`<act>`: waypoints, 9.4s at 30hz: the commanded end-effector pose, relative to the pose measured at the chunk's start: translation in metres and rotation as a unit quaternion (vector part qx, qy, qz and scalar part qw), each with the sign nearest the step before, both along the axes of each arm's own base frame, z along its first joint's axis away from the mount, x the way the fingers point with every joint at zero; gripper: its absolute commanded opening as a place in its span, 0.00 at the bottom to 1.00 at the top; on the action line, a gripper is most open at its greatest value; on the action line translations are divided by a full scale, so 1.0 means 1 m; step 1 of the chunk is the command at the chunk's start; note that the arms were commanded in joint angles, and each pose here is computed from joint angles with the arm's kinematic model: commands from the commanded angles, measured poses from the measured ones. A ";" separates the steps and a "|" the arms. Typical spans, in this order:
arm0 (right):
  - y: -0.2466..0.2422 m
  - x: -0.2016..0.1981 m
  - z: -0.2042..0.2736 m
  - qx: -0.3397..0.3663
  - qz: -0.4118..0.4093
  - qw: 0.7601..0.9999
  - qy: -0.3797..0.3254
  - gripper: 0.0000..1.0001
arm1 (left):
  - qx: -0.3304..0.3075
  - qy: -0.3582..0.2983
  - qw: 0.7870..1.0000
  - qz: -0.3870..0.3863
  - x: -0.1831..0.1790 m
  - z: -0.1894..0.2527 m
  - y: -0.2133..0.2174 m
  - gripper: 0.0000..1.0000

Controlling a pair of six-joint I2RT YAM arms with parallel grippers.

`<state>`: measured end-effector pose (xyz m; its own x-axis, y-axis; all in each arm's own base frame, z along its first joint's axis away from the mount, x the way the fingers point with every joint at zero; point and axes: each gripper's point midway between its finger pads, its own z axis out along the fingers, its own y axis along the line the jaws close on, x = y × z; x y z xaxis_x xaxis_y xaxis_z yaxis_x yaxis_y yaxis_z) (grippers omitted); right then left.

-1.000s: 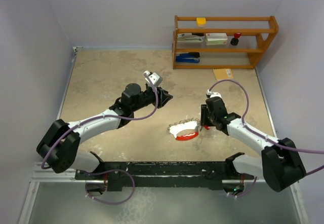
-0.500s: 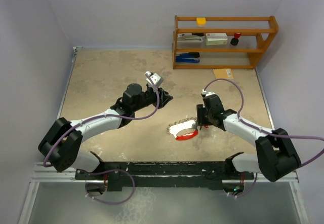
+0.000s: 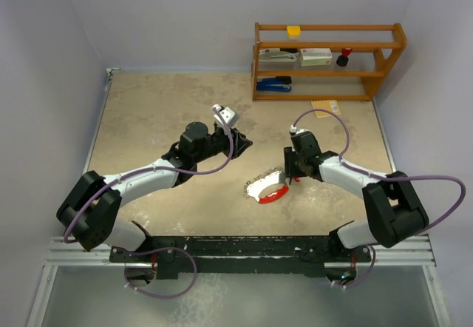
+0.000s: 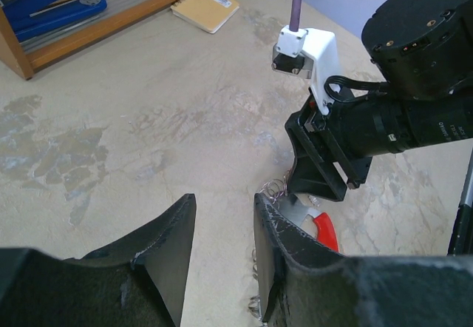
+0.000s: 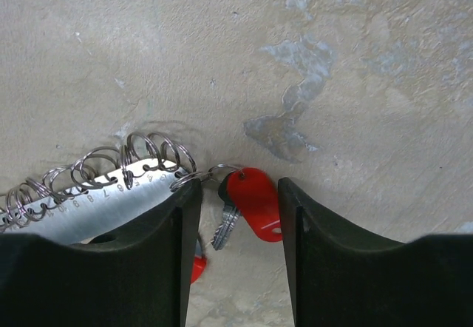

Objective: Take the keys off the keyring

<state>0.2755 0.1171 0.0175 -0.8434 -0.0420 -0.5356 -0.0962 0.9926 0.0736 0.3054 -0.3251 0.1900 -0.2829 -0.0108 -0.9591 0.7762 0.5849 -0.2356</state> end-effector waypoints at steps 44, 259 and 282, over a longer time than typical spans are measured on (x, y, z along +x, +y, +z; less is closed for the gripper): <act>0.034 0.018 0.093 -0.026 0.043 0.995 -0.082 0.29 | 0.016 -0.046 0.999 0.011 0.002 0.025 0.009 0.36; -0.030 0.012 0.181 -0.030 -0.111 0.966 -0.232 0.43 | 0.169 -0.046 0.945 -0.278 -0.012 -0.155 -0.133 0.06; -0.017 0.016 0.179 -0.007 -0.074 0.965 -0.252 0.41 | 0.144 -0.175 0.957 -0.180 0.004 0.017 -0.097 0.00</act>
